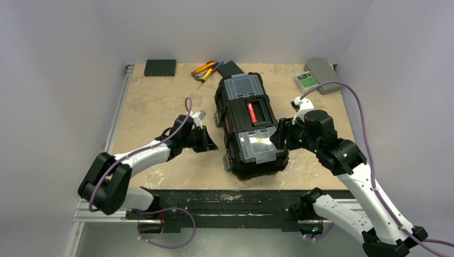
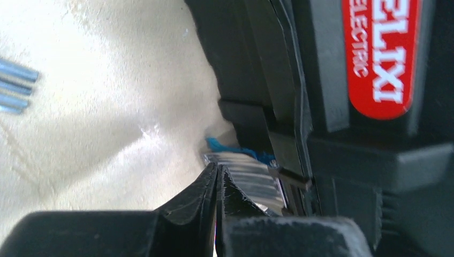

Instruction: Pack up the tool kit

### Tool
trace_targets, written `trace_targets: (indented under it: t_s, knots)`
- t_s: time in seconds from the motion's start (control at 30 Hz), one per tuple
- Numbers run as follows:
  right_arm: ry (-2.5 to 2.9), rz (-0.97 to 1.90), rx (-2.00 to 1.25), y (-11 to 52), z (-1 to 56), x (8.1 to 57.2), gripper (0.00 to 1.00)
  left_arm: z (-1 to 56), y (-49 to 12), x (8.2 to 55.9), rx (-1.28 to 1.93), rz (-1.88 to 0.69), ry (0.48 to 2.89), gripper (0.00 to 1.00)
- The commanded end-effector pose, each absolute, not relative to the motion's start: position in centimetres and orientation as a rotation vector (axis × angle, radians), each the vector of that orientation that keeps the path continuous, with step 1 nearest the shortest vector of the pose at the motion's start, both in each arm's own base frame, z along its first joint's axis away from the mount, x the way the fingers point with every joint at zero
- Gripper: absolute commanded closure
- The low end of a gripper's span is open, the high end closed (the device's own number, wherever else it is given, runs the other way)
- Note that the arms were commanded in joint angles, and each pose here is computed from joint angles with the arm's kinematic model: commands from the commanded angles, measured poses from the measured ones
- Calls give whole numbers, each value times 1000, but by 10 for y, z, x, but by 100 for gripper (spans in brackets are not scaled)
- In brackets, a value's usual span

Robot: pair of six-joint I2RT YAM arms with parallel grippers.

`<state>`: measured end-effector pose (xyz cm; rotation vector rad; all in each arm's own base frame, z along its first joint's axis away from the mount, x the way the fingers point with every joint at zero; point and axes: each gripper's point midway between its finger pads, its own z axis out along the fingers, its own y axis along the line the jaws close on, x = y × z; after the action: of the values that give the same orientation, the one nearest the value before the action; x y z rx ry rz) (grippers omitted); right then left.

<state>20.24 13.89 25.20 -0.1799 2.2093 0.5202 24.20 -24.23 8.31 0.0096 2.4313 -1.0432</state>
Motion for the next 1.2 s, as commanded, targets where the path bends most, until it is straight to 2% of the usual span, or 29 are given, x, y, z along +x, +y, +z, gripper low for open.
trace_targets:
  t_s: [0.0,0.1,0.37,0.7,1.0,1.17]
  knots:
    - [2151,625,-273,156,270,199,47,90,-262,265,80,-1101,2399,100]
    - [2139,694,-314,165,272,192,48,81,-276,271,87,-1185,2395,100]
    - [2114,937,-494,192,274,160,58,77,-317,275,177,-1486,2344,100]
    - [2111,1093,-613,207,263,138,59,79,-326,212,380,-1595,2533,100]
    - [2153,1054,-609,213,247,140,59,118,-317,180,514,-1709,2491,100]
    - [2270,780,-497,199,220,167,59,130,-316,169,567,-1730,2469,100]
